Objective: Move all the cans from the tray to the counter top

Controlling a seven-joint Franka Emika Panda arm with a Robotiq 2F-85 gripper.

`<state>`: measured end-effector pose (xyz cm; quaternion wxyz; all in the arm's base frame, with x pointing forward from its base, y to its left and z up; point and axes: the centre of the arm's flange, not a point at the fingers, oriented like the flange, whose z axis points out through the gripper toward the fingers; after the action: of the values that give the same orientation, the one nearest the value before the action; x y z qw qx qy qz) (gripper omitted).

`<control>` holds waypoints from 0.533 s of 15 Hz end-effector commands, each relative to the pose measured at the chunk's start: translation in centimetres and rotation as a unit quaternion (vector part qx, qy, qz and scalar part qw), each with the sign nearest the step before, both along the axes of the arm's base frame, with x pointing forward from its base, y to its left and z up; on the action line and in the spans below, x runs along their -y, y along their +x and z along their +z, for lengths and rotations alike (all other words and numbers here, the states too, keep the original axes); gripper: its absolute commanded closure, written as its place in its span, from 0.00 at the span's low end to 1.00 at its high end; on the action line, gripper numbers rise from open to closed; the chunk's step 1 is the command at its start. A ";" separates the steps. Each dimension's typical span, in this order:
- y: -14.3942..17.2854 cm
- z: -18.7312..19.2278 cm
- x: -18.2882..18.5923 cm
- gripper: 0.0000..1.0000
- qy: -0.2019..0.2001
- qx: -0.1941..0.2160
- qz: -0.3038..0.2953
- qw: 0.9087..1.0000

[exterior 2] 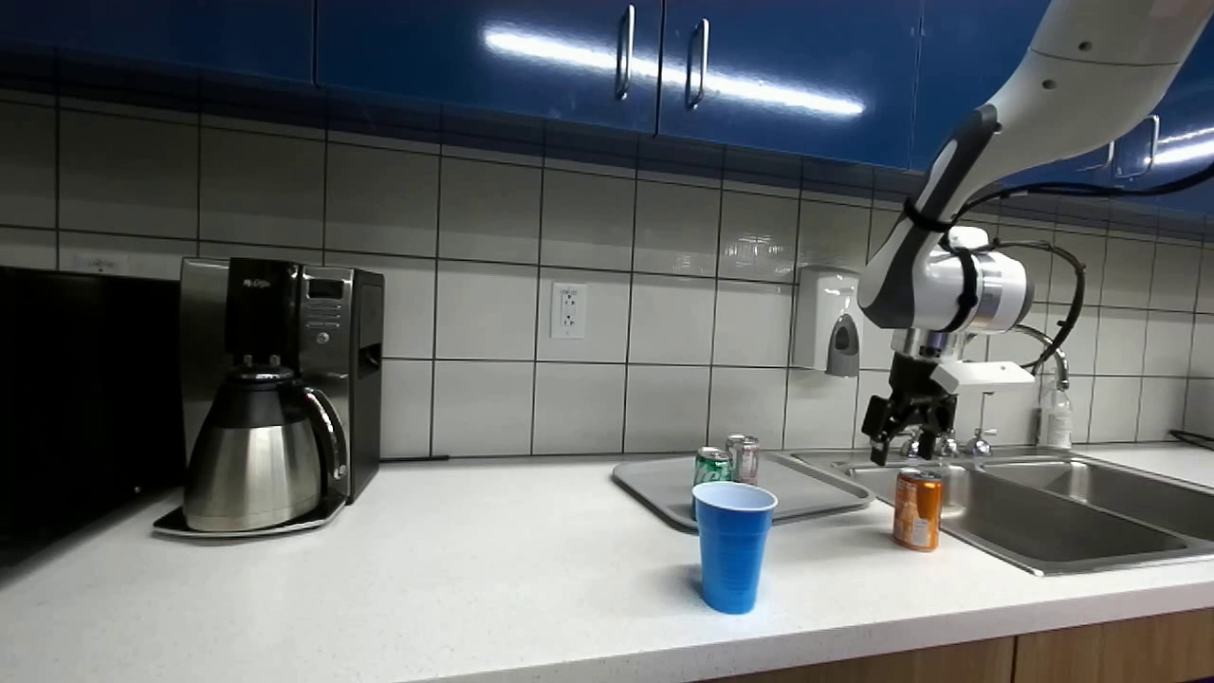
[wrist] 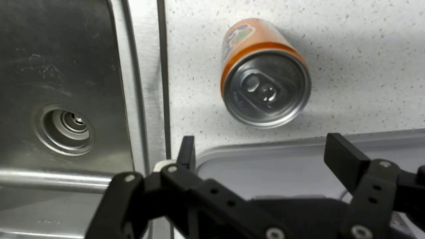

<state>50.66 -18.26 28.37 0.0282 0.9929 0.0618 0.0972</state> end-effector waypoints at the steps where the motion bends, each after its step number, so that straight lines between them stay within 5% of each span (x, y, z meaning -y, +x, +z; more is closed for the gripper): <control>1: 0.2 1.6 -0.8 0.00 0.005 0.017 0.019 1.000; 8: 2.0 2.4 -2.9 0.00 0.015 0.026 0.052 0.998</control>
<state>52.01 -15.91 29.78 0.0201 0.9891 0.0876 0.1169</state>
